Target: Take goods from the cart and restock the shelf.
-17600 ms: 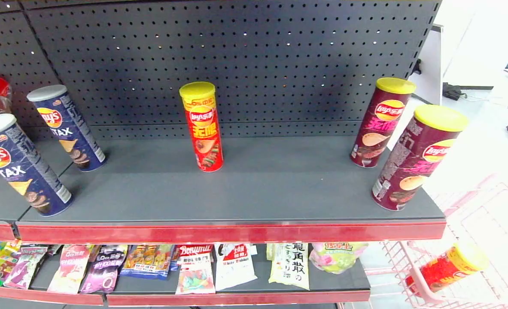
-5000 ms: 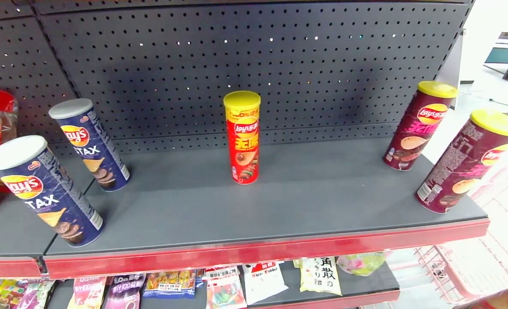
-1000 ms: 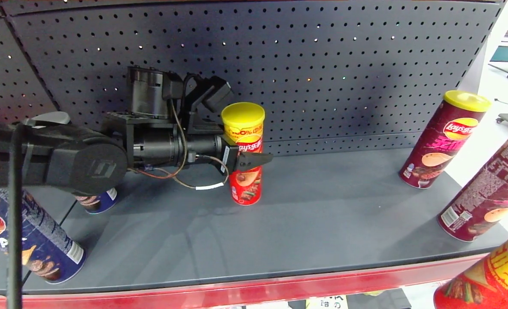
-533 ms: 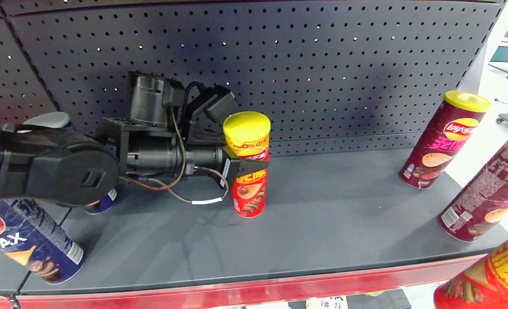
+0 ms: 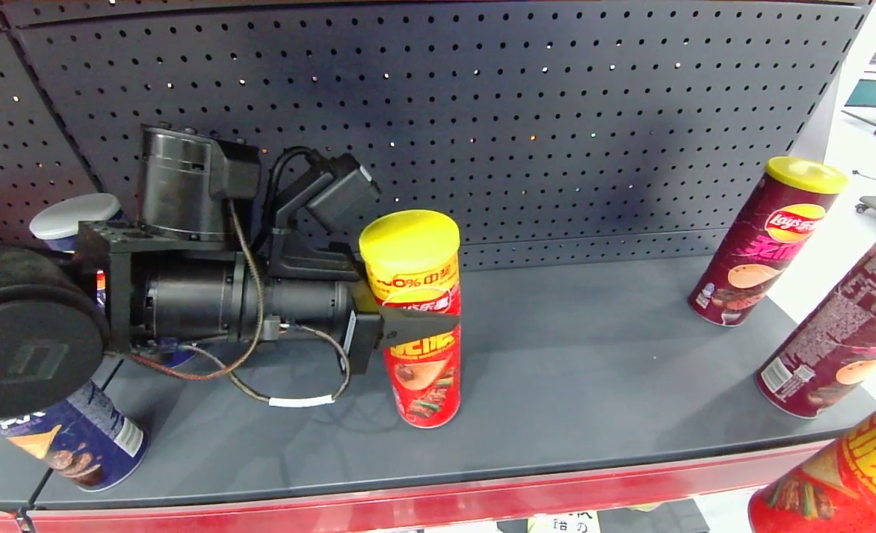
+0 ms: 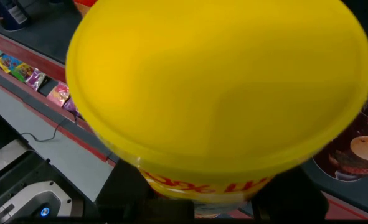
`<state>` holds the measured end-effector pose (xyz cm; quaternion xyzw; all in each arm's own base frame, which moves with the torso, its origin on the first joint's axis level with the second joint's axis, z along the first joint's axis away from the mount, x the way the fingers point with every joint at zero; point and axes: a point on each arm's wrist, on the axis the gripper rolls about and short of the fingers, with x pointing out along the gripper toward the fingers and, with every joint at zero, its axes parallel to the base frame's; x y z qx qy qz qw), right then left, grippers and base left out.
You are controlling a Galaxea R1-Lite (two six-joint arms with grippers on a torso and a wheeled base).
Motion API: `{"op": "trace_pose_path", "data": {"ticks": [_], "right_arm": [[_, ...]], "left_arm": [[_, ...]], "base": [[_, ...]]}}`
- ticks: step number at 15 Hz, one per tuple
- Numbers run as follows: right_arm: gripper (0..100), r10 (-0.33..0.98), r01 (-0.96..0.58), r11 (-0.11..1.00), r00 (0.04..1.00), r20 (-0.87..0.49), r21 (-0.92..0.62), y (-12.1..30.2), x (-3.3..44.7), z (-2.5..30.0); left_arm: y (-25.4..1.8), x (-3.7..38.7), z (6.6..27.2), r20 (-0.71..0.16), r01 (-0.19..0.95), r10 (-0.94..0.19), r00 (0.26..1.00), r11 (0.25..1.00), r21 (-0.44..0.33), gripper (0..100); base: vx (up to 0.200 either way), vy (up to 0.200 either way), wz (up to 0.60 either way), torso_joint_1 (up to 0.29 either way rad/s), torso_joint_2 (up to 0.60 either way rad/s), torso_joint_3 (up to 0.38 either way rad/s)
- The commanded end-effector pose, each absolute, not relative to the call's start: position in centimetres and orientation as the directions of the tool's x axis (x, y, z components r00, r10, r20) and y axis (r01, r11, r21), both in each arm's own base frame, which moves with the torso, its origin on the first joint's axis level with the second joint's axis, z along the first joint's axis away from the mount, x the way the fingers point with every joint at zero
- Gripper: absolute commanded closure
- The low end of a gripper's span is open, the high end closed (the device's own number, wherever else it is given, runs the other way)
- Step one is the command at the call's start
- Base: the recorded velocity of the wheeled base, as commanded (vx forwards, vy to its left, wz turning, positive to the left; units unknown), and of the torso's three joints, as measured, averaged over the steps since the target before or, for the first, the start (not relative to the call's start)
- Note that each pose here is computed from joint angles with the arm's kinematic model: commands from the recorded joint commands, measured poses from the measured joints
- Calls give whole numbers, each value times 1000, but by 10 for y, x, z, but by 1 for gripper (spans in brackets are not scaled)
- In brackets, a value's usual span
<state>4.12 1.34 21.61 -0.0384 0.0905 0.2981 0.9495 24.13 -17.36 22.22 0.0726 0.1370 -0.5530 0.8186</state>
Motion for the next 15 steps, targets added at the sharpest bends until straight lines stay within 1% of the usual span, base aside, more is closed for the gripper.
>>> {"op": "trace_pose_path", "data": {"ticks": [1, 3, 7, 9, 15], "right_arm": [[100, 560, -574, 819, 805, -195, -19, 13, 41, 216], [100, 560, -574, 819, 805, -198, -17, 13, 42, 216], [100, 560, -574, 819, 805, -196, -18, 13, 41, 216], [100, 560, -574, 819, 805, -195, -19, 13, 41, 216], [100, 560, -574, 819, 805, -198, -17, 13, 42, 215]], "left_arm": [[-172, 230, 219, -314, 932, -889, 332, 361, -36, 100], [-179, 225, 216, -321, 942, -897, 302, 333, -45, 100], [-180, 220, 210, -339, 945, -896, 285, 321, -55, 100], [-179, 219, 206, -352, 944, -892, 285, 325, -58, 100], [-180, 218, 205, -355, 944, -890, 284, 324, -58, 100]], "base": [[0, 0, 0, 0, 0, 0], [0, 0, 0, 0, 0, 0], [0, 0, 0, 0, 0, 0], [0, 0, 0, 0, 0, 0], [0, 0, 0, 0, 0, 0]]}}
